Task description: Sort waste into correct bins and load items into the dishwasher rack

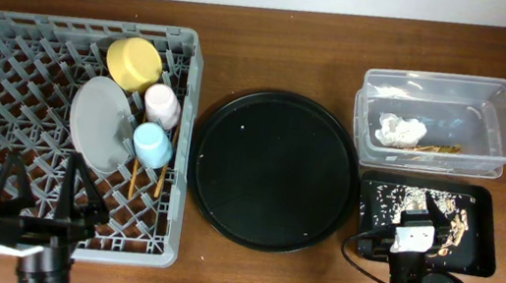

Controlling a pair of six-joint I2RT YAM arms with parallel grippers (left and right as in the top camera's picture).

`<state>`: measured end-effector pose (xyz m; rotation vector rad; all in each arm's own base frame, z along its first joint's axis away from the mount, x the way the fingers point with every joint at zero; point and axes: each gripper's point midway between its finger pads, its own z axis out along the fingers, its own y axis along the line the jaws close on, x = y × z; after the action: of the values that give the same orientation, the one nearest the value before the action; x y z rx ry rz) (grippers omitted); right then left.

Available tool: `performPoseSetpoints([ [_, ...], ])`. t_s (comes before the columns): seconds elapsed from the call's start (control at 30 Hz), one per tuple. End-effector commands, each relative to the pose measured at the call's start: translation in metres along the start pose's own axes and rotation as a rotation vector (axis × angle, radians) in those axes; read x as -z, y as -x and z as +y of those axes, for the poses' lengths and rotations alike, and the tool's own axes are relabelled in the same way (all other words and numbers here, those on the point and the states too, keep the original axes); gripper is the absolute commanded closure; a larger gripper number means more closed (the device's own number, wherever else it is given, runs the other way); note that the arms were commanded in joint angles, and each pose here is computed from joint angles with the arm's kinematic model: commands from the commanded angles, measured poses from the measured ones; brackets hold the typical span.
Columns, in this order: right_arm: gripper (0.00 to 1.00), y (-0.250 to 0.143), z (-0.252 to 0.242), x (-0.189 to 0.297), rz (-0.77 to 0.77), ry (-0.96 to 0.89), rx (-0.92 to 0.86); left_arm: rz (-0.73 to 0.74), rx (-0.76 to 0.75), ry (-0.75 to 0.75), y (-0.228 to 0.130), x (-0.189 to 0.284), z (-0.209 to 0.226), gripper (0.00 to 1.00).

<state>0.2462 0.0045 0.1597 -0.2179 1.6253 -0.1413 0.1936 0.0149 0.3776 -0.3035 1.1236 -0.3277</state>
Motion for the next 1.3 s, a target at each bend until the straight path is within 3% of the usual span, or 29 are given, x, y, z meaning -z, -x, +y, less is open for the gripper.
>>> performPoseSetpoints([
  [0.0,0.01,-0.003,-0.002,0.0,0.006,-0.013,-0.016,-0.017,0.01,-0.023,-0.036,0.01,0.015,0.01],
  [0.3,0.01,-0.003,-0.002,0.0,0.006,-0.013,-0.016,0.067,0.013,0.011,-0.103,0.011,0.045,0.01],
  [0.53,0.01,-0.003,-0.002,0.0,0.006,-0.013,-0.016,0.225,0.014,0.11,-0.152,0.02,0.068,0.01],
  [0.8,0.01,-0.003,-0.002,0.0,0.006,-0.013,-0.016,0.471,-0.171,0.154,-0.205,0.042,0.088,0.01],
  [1.0,0.01,-0.003,-0.002,0.0,0.006,-0.013,-0.016,0.506,-0.405,0.03,-0.21,0.042,0.077,0.01],
  [1.27,0.01,-0.003,-0.002,0.0,0.006,-0.013,-0.016,0.507,-0.418,0.019,-0.21,0.043,0.076,0.01],
])
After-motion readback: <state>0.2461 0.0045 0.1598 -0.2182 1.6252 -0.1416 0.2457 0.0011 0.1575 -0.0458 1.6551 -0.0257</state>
